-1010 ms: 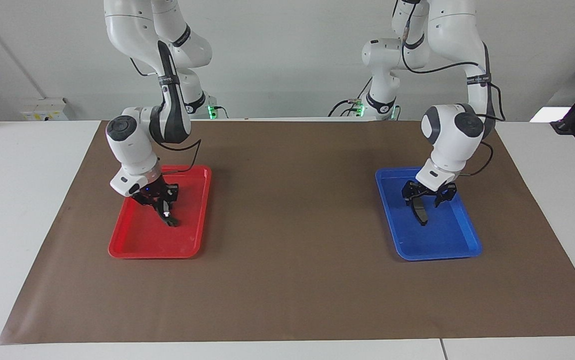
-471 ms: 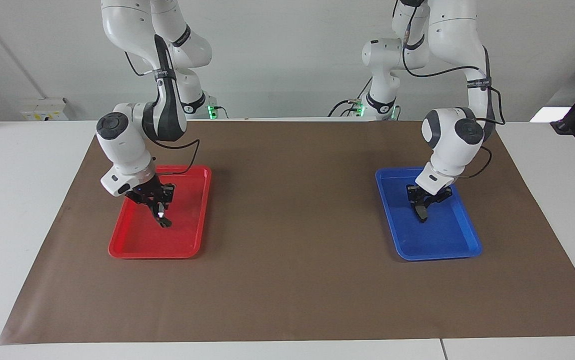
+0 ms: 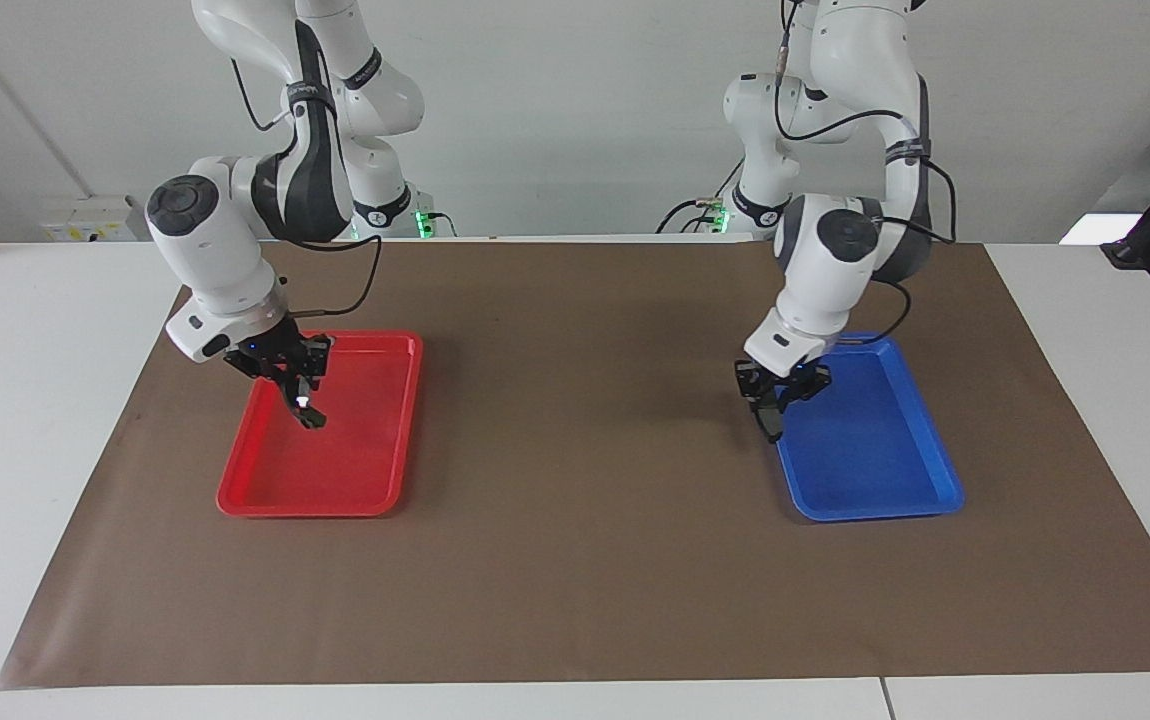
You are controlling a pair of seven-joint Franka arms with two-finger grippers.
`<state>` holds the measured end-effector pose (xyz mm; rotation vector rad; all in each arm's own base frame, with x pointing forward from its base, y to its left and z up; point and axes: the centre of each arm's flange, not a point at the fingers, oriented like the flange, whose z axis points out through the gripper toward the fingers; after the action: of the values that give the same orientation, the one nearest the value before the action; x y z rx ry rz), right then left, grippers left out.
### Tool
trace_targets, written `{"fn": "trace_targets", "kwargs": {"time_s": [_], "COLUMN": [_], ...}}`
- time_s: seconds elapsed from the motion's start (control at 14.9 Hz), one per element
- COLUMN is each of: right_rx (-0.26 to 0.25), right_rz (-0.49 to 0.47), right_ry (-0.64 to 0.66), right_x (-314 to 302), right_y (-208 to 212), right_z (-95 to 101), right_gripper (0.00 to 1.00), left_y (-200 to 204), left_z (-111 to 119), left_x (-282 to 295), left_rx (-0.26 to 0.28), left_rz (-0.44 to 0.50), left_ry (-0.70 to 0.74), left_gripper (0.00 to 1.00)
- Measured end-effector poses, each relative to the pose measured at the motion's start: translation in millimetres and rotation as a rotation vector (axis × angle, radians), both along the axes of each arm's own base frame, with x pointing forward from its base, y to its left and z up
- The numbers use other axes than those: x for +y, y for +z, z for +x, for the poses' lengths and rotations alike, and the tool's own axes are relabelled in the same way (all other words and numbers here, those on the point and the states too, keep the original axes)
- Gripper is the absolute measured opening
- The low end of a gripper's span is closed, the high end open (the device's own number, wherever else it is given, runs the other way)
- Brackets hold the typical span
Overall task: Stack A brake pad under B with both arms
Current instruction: 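Place the small pad mid-table with the left gripper while the right gripper lifts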
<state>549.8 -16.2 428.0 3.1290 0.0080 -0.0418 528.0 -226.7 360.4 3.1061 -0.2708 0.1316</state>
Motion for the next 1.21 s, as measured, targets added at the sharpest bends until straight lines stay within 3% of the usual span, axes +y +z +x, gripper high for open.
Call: {"fn": "trace_targets", "kwargs": {"time_s": [0.27,0.47,0.67,1.08,1.21], "right_rx": [-0.004,-0.002,-0.005,-0.014,-0.023], "right_rz": [0.001,0.001,-0.003,-0.005,-0.003], "right_ry": [-0.003,0.020,-0.004,-0.010,0.016], "right_x": [-2,15,60,118,135], "right_y": [22,19,16,4,5], "right_z": [0.0,1.1,5.8,23.2,26.3], "right_gripper": [0.43,0.43,0.43,0.43,0.43], "left_y": [-17,-40,-50,-35,-8], "left_z": [-24,-24,-21,-8,0], "left_x": [-115,-178,-207,-183,-147], "left_rx": [-0.003,-0.009,-0.016,-0.007,-0.015], "left_rz": [-0.027,-0.039,-0.046,-0.027,-0.031], "left_ry": [0.086,0.092,0.072,0.111,0.115], "left_gripper": [0.40,0.40,0.40,0.99,0.99]}}
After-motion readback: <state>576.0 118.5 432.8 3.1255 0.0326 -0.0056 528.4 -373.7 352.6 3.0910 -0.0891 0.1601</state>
